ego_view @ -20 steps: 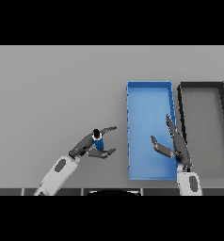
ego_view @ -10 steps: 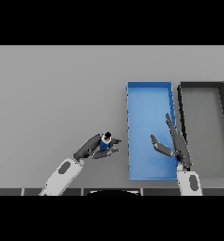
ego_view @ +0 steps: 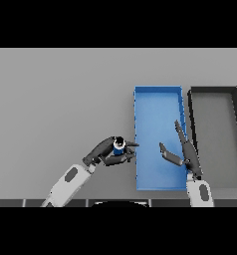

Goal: Pick up the blue pipe and place it into the blue bin.

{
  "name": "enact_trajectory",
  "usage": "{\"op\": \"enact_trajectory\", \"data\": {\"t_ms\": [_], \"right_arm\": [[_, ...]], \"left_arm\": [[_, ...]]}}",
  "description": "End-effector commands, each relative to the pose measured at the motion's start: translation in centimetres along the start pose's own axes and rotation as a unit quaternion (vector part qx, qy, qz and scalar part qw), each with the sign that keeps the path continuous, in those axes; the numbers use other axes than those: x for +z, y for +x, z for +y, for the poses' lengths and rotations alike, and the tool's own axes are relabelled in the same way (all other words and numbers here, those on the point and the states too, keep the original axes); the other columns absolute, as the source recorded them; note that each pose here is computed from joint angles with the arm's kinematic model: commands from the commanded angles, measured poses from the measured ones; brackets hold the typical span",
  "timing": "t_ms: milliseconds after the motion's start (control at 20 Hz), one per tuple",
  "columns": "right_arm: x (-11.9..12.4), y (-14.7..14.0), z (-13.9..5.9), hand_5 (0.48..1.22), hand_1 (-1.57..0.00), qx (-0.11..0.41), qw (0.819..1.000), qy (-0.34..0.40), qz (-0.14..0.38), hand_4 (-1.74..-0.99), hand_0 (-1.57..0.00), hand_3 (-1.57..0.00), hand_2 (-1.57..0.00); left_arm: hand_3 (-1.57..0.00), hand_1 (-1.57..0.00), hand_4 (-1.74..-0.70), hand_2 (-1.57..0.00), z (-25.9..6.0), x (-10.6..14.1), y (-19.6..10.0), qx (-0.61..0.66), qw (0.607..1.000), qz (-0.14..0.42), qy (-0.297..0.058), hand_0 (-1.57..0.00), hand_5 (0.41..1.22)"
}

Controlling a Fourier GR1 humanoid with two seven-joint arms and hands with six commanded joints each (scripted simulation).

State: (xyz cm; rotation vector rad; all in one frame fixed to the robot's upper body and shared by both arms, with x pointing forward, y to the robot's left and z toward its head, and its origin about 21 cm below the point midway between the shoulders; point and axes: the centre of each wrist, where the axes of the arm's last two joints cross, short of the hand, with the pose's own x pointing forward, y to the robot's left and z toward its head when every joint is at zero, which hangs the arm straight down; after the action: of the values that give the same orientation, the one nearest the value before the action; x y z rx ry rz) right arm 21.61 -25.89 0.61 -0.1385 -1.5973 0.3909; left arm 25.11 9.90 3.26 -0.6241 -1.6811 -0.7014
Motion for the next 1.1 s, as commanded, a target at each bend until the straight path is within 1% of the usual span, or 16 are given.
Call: {"op": "enact_trajectory", "data": {"t_ms": [0, 100, 200, 250, 350, 500, 550, 650, 700, 750, 800, 900, 950, 1000, 1050], "right_arm": [[0.0, 0.1, -0.2, 0.683, 0.0, 0.003, 1.0, -0.005, 0.0, -1.275, 0.0, 0.0, 0.0], [0.0, 0.2, -0.4, 0.686, 0.0, 0.0, 1.0, -0.005, -0.002, -1.274, 0.0, 0.0, 0.0], [0.0, -0.3, 0.3, 0.688, 0.0, -0.006, 1.0, -0.003, 0.001, -1.273, 0.0, 0.0, 0.0], [-0.1, -0.4, 0.4, 0.688, 0.0, -0.009, 1.0, 0.001, 0.001, -1.273, 0.0, 0.0, 0.0], [-0.4, -0.6, 0.2, 0.688, 0.0, -0.015, 1.0, 0.011, 0.004, -1.269, 0.0, 0.0, 0.0], [-0.5, -0.7, -0.3, 0.688, 0.0, -0.026, 0.999, 0.029, 0.01, -1.255, 0.0, 0.0, 0.0], [-0.9, -0.8, -0.3, 0.688, 0.0, -0.025, 0.999, 0.033, 0.017, -1.25, 0.0, 0.0, 0.0], [-0.7, -0.8, -0.5, 0.687, 0.0, -0.031, 0.999, 0.036, 0.009, -1.229, 0.0, 0.0, 0.0], [-0.9, -0.8, -0.5, 0.684, 0.0, -0.034, 0.999, 0.039, 0.006, -1.213, 0.0, 0.0, 0.0], [-1.0, -0.5, -0.6, 0.669, 0.0, -0.063, 0.997, 0.047, -0.015, -1.215, 0.0, 0.0, 0.0], [-1.1, 0.2, -1.2, 0.647, 0.0, -0.091, 0.993, 0.065, -0.041, -1.225, 0.0, 0.0, 0.0], [-1.6, 2.0, -2.9, 0.584, 0.0, -0.135, 0.983, 0.107, -0.065, -1.242, 0.0, 0.0, 0.0], [-1.7, 3.1, -3.3, 0.554, 0.0, -0.147, 0.977, 0.132, -0.073, -1.254, 0.0, 0.0, 0.0], [-2.3, 4.1, -3.6, 0.537, 0.0, -0.156, 0.972, 0.161, -0.075, -1.271, 0.0, 0.0, 0.0], [-2.5, 5.4, -4.0, 0.525, 0.0, -0.168, 0.964, 0.186, -0.09, -1.292, 0.0, 0.0, 0.0]], "left_arm": [[-1.45, -1.56, -1.72, -1.56, -0.4, 0.3, 0.4, 0.0, 1.0, -0.004, -0.006, -1.55, 1.215], [-1.45, -1.56, -1.72, -1.56, -0.1, -0.4, 1.1, -0.004, 1.0, 0.003, -0.007, -1.56, 1.217], [-1.44, -1.56, -1.73, -1.57, -0.5, -0.8, 1.5, -0.006, 1.0, 0.003, -0.017, -1.56, 1.219], [-1.44, -1.57, -1.73, -1.57, -0.8, -1.0, 1.7, -0.006, 1.0, 0.013, -0.019, -1.57, 1.219], [-1.44, -1.57, -1.73, -1.57, -0.6, -1.1, 2.0, -0.013, 1.0, 0.021, -0.016, -1.57, 1.219], [-1.44, -1.57, -1.73, -1.57, -0.5, -0.5, 1.7, -0.01, 1.0, 0.023, -0.016, -1.57, 1.219], [-1.44, -1.57, -1.73, -1.57, -0.5, -0.6, 1.7, -0.011, 1.0, 0.024, -0.017, -1.57, 1.22], [-1.44, -1.57, -1.73, -1.57, -0.6, -0.9, 1.6, -0.013, 0.999, 0.028, -0.017, -1.57, 1.22], [-1.44, -1.57, -1.73, -1.57, -0.5, -0.6, 1.7, -0.012, 1.0, 0.022, -0.017, -1.57, 1.22], [-1.44, -1.57, -1.73, -1.57, -0.6, -0.7, 1.8, -0.011, 1.0, 0.02, -0.017, -1.57, 1.22], [-1.44, -1.57, -1.73, -1.57, -0.6, -0.5, 1.6, -0.011, 1.0, 0.021, -0.018, -1.57, 1.221], [-1.44, -1.57, -1.73, -1.57, -0.3, -0.8, 2.1, -0.012, 1.0, 0.018, -0.019, -1.57, 1.221], [-1.44, -1.57, -1.73, -1.57, -0.4, -0.6, 2.2, -0.011, 1.0, 0.018, -0.021, -1.57, 1.221], [-1.44, -1.57, -1.73, -1.57, -0.2, -0.7, 1.9, -0.013, 0.999, 0.022, -0.021, -1.57, 1.221], [-1.44, -1.57, -1.73, -1.57, -0.1, -0.5, 1.7, -0.017, 0.999, 0.024, -0.022, -1.57, 1.221]]}}
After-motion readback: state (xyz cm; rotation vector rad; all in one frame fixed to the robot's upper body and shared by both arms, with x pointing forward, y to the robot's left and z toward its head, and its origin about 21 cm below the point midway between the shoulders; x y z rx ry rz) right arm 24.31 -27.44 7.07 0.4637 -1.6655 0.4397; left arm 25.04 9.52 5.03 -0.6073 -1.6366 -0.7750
